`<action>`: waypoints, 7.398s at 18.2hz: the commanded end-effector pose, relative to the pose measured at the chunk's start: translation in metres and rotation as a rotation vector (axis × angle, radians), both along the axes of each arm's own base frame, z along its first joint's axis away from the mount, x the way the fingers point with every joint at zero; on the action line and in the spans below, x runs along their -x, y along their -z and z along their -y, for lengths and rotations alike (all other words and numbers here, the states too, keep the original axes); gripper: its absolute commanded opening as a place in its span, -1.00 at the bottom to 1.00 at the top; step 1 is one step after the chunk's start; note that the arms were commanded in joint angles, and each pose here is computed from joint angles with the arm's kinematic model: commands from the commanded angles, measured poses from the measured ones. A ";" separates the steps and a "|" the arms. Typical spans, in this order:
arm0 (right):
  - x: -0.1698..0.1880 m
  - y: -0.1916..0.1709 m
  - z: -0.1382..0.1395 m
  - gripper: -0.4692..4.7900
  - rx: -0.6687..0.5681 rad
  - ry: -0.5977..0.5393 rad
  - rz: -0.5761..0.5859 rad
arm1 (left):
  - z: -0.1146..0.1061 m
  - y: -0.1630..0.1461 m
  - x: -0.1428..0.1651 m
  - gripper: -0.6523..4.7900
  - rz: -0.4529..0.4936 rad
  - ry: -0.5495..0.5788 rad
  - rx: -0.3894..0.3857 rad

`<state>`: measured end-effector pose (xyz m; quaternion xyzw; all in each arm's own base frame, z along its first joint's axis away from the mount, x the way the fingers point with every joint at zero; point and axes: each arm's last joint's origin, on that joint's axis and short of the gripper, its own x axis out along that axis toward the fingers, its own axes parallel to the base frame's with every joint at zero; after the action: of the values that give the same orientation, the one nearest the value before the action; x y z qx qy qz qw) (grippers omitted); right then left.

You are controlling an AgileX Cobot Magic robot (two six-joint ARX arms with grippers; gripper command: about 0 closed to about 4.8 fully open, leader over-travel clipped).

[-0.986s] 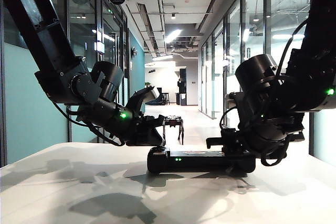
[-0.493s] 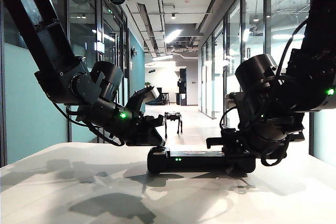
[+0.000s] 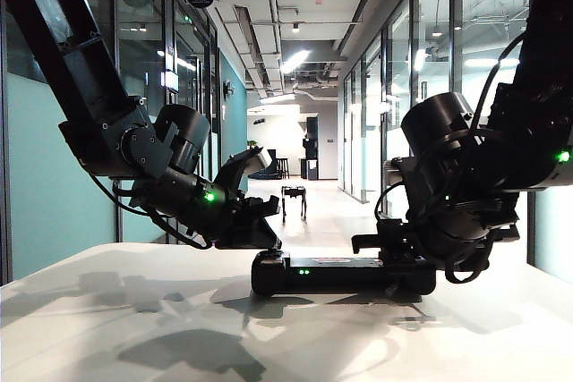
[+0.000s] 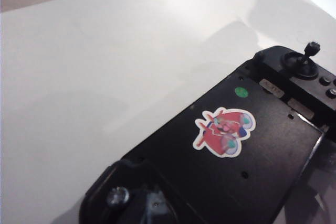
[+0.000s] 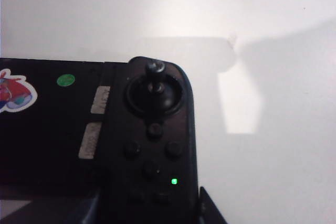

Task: Push the left joystick on the remote control sitting on the white table forward to make the robot dog walk in a straight line until it approaches the door.

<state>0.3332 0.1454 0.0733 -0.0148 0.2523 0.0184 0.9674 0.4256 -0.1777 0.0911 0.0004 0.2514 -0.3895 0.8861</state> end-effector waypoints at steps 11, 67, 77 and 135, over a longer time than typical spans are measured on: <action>-0.001 -0.003 0.000 0.03 0.009 -0.006 0.012 | -0.012 -0.078 0.027 -0.78 -0.131 0.029 -0.083; 0.246 -0.085 0.107 -0.84 -0.077 -0.324 0.354 | -0.136 -0.078 0.321 -0.78 0.438 -0.391 0.002; 0.246 -0.076 0.108 -0.84 -0.067 -0.317 0.313 | -0.136 -0.066 0.326 -0.78 0.435 -0.350 0.016; 0.236 -0.098 0.141 -0.84 -0.036 0.036 0.595 | -0.172 -0.073 0.328 -0.77 0.530 -0.742 -0.038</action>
<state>0.0971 0.0051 0.1681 0.0005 -0.0138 -0.0038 0.9999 0.0971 -0.0053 0.1624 0.0262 0.0137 -0.0273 0.9992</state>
